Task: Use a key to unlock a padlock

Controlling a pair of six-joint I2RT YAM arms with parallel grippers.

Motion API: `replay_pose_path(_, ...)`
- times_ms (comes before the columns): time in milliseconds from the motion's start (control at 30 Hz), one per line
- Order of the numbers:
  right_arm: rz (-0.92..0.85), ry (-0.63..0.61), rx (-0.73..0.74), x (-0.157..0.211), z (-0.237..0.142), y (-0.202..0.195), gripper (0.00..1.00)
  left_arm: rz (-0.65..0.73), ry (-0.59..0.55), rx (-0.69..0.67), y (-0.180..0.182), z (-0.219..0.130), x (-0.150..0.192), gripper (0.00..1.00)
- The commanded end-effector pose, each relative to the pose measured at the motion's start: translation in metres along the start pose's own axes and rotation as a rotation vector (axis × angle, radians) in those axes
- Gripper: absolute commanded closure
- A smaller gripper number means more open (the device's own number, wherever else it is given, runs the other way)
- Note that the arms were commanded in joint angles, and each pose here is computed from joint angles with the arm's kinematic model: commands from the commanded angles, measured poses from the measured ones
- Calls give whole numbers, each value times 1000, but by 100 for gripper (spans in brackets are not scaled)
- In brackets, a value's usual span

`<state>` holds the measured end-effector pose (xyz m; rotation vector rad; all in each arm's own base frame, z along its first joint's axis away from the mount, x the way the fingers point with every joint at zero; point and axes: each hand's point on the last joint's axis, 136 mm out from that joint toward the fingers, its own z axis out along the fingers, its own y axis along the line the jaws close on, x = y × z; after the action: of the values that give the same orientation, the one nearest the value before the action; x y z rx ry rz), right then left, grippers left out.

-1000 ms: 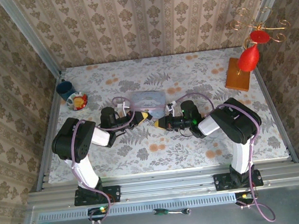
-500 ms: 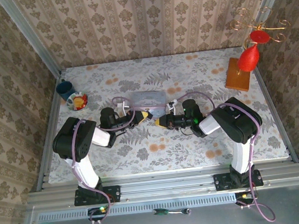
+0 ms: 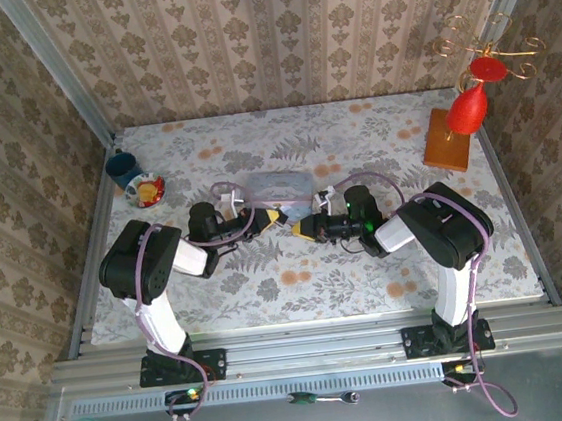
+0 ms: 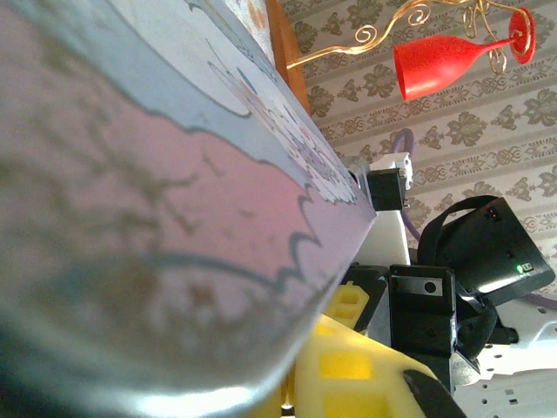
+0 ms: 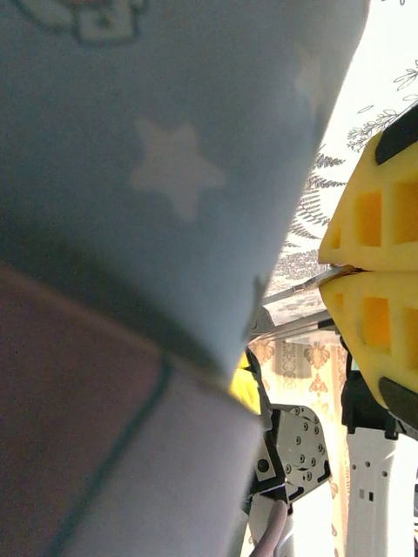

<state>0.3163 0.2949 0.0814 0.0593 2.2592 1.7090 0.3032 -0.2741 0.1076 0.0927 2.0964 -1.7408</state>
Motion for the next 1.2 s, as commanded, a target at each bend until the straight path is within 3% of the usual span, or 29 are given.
replay_pose_path(0,-14,-52,-44,-20,0,13,96,90,94,123,-34,5,17,98)
replay_pose_path(767,-66,-69,-44,-35,-1,31,98,113,240,223,-64,26,45,98)
replay_pose_path(1167,-59,-130,-23,-49,-25,31,98,115,262,232,-65,29,49,99)
